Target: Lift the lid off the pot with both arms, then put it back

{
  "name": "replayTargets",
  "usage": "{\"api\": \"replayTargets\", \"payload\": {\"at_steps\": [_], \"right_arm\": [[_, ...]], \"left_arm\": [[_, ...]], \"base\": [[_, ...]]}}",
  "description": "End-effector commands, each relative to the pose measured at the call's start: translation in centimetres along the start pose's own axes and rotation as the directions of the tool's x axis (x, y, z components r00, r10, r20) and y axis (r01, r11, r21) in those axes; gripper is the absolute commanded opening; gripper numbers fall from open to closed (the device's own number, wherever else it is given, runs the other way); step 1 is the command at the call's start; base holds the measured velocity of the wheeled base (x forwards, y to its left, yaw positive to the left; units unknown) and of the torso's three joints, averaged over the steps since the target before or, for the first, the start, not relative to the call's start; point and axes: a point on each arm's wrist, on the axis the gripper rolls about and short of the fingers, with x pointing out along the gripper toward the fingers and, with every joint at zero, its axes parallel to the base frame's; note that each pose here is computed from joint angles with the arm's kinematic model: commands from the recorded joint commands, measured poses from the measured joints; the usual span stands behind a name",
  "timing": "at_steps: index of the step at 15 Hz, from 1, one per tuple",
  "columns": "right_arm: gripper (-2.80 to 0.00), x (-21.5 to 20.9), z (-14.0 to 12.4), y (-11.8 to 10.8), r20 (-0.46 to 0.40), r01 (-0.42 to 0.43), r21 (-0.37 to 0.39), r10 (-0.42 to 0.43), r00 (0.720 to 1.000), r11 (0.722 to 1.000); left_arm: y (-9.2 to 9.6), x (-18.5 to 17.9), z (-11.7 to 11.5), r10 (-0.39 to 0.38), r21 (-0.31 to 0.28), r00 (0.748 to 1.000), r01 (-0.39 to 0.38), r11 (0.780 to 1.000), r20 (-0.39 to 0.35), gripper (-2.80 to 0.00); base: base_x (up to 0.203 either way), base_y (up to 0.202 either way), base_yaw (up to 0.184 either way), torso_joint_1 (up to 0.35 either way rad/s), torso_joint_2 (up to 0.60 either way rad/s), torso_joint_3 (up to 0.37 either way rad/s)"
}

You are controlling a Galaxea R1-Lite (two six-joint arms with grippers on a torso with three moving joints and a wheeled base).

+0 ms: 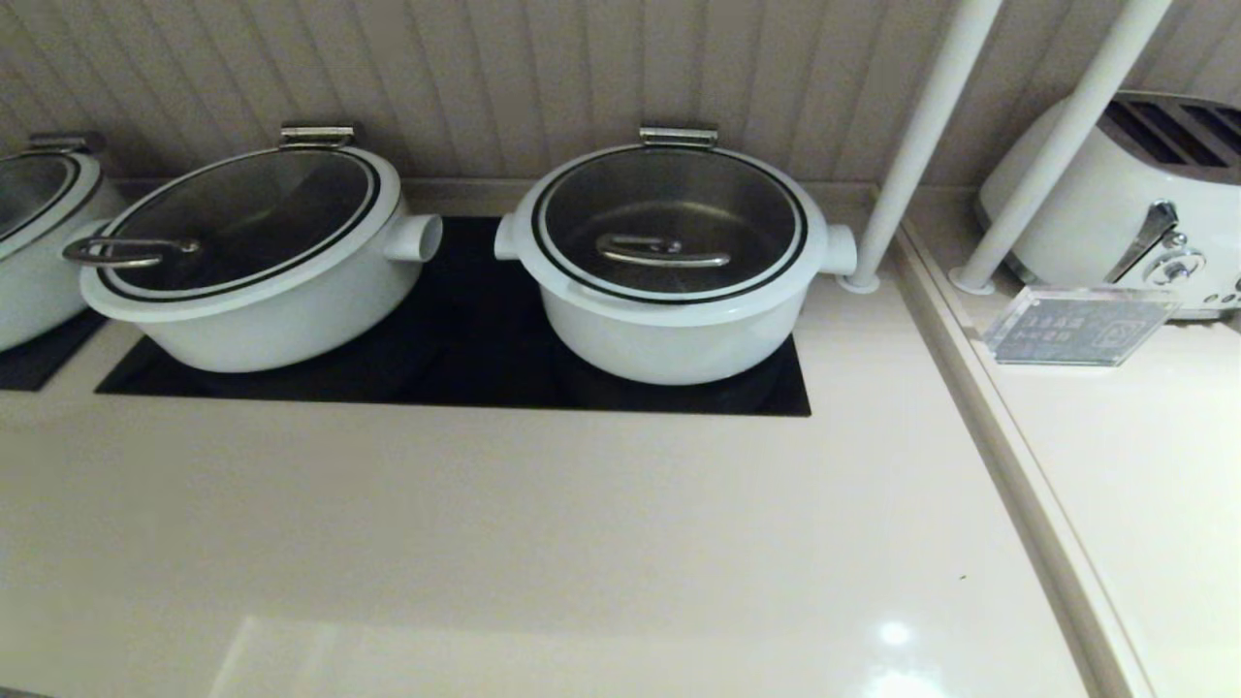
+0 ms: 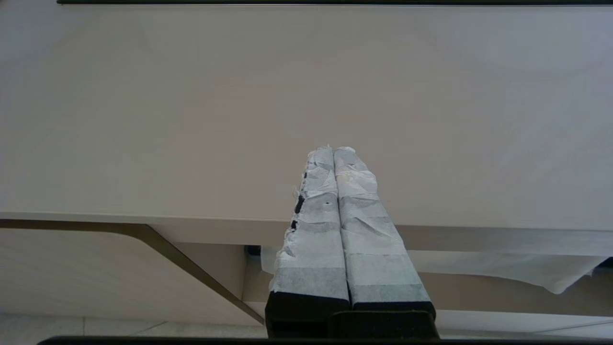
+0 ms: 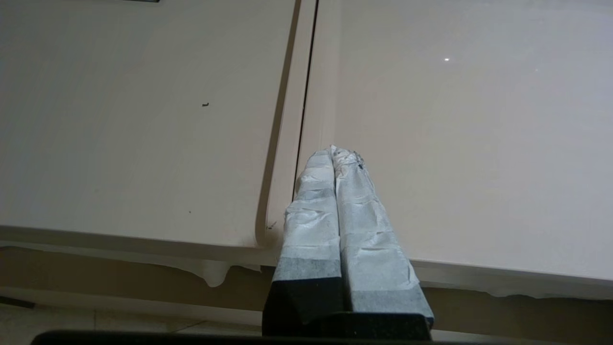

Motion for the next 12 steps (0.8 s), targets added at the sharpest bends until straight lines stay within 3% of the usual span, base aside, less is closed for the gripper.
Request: {"api": "replayTargets", "payload": {"at_steps": [1, 12], "right_arm": [[-2.8, 0.01, 0.0, 0.0, -0.002, 0.0, 0.0, 0.0, 1.0, 1.0], [-2.8, 0.01, 0.0, 0.0, -0.002, -0.003, -0.007, 0.003, 1.0, 1.0]], "left_arm": [[0.0, 0.01, 0.01, 0.0, 0.0, 1.0, 0.0, 1.0, -0.001, -2.8], [0.0, 0.01, 0.01, 0.002, 0.0, 1.0, -0.002, 1.0, 0.0, -2.8]], "base": [[0.0, 0.0, 0.0, 0.0, 0.0, 0.0], [0.0, 0.0, 0.0, 0.0, 0.0, 0.0]]}}
